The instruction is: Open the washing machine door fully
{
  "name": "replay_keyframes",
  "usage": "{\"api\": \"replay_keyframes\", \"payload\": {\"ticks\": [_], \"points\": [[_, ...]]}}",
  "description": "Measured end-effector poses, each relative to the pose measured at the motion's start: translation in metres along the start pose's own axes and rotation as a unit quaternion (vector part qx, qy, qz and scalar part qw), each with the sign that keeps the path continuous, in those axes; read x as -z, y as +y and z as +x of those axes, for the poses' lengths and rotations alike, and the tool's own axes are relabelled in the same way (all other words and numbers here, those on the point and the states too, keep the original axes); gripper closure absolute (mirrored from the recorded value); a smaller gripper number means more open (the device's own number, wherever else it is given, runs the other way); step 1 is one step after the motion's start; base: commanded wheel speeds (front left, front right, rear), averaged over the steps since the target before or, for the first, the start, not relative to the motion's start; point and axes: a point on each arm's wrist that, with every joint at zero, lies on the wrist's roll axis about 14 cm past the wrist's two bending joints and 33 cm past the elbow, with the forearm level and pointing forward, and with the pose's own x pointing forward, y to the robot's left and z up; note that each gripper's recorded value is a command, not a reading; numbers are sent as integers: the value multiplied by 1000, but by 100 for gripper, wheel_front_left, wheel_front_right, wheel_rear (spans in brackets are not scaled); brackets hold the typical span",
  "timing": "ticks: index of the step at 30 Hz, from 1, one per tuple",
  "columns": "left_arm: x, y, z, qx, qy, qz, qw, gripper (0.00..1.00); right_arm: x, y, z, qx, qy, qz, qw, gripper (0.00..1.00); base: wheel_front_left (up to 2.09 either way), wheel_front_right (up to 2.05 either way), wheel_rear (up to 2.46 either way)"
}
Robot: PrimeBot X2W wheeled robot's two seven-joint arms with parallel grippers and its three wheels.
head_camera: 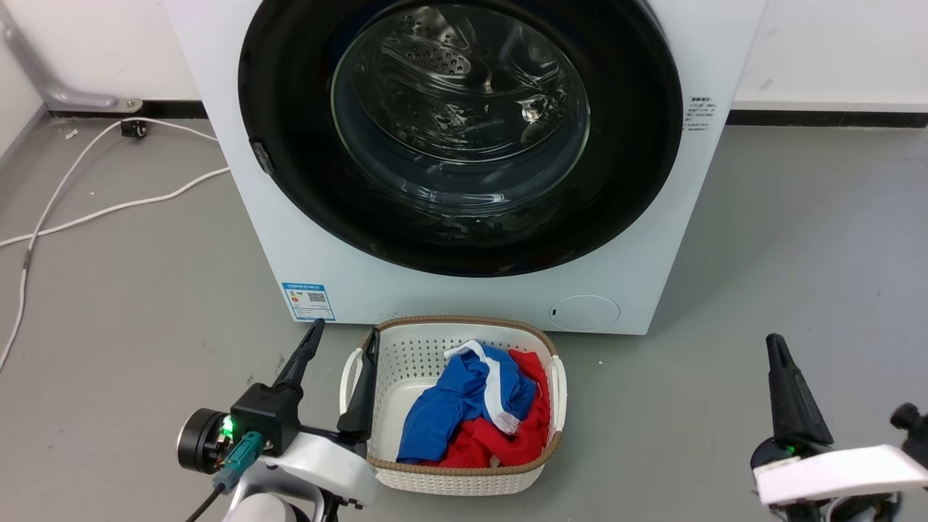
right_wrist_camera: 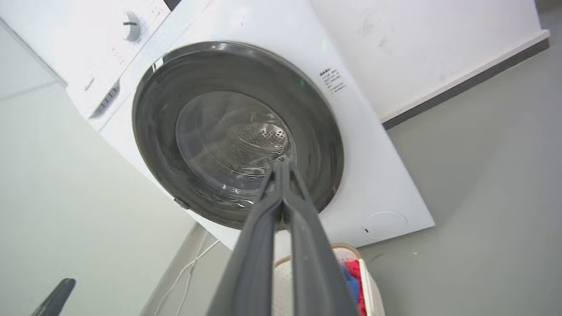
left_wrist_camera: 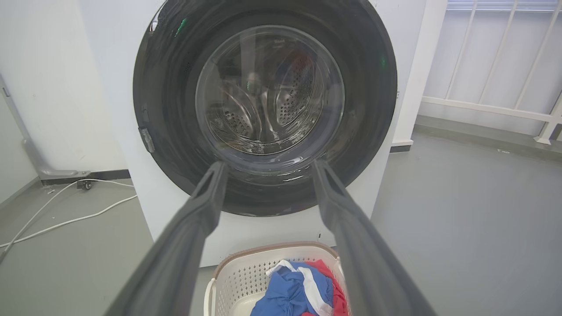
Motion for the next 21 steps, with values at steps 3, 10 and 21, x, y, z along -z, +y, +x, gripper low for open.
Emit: {"api": "replay_keyframes", "payload": {"ticks": [3,10,21], "points": [[-1,-1,0,1,-2,0,1000,0,-3,0,2,5,-17,85,996,100,0,0,0],[-1,-2,3,1,-3,-3,1000,0,-12,-8,13,32,-61,338,939,100,0,0,0],[7,3,33,3,-4,-5,1000,0,-63,-53,72,30,-114,432,894,100,0,0,0]]}}
